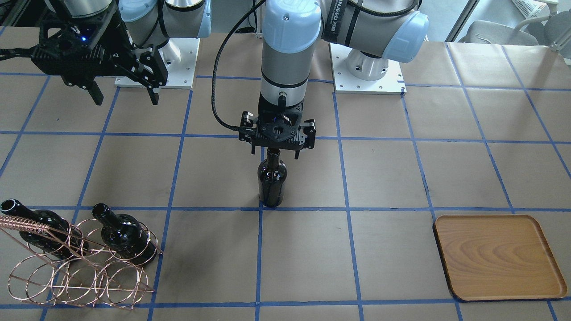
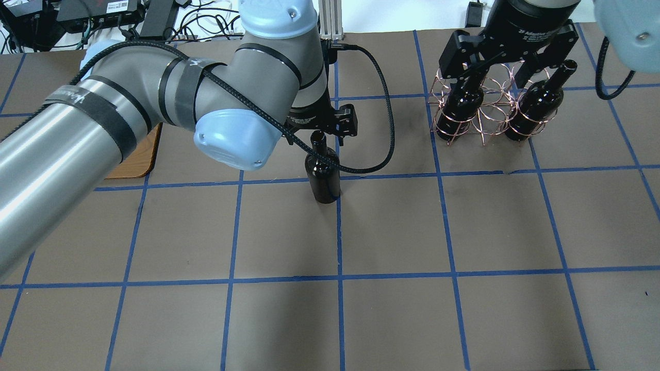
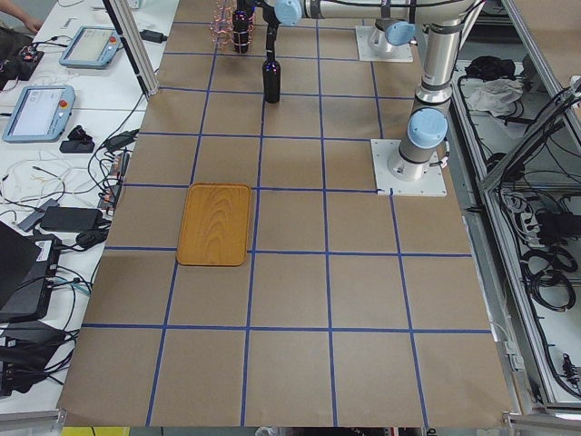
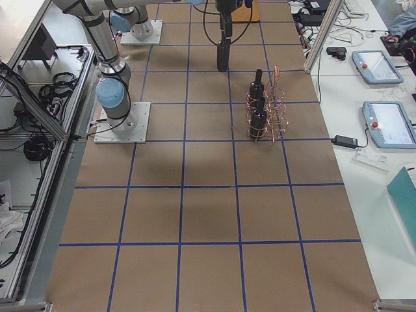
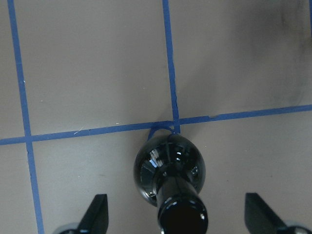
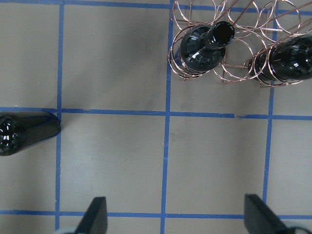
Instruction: Take wine from basket and place on tray
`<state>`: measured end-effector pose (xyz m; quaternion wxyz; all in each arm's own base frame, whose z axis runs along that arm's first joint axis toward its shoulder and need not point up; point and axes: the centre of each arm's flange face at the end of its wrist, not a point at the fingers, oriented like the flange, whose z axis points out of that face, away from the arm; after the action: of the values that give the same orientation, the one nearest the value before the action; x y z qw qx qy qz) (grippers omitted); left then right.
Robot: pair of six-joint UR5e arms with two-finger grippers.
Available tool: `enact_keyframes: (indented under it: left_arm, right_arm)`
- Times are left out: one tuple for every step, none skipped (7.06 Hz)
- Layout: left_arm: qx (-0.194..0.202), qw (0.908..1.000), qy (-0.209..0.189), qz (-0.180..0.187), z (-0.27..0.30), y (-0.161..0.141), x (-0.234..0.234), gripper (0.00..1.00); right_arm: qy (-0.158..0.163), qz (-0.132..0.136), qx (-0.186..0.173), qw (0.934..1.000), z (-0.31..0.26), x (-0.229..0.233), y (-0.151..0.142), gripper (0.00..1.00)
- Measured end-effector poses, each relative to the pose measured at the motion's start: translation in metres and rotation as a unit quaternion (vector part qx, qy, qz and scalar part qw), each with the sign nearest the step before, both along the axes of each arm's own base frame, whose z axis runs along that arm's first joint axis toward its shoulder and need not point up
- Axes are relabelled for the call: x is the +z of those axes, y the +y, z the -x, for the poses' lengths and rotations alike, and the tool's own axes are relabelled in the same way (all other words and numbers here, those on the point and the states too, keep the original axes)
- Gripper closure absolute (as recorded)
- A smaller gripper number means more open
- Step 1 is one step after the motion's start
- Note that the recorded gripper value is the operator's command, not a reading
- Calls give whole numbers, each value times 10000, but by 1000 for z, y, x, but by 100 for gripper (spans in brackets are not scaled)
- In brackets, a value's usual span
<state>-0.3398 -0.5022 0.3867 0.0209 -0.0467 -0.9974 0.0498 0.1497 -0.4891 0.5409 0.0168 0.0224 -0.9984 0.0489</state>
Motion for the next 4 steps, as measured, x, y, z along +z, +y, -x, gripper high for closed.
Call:
enact_keyframes:
  left_arm:
    - [-38,10000,-1,-32,1,-2,-6,43]
    - [-67,10000,-6,-47,2,-2,-8,43]
    - [-80,10000,-13,-56,2,-3,-9,43]
    - [-81,9999,-26,-64,1,-3,-9,48]
  right_arm:
    - [-15,-5,-19,10000,0,-1,0,0]
    - [-87,-5,-24,10000,-2,-1,0,0]
    - [-129,-6,-10,9999,-3,-2,0,0]
    - [-139,-31,1,9999,-3,-4,0,0]
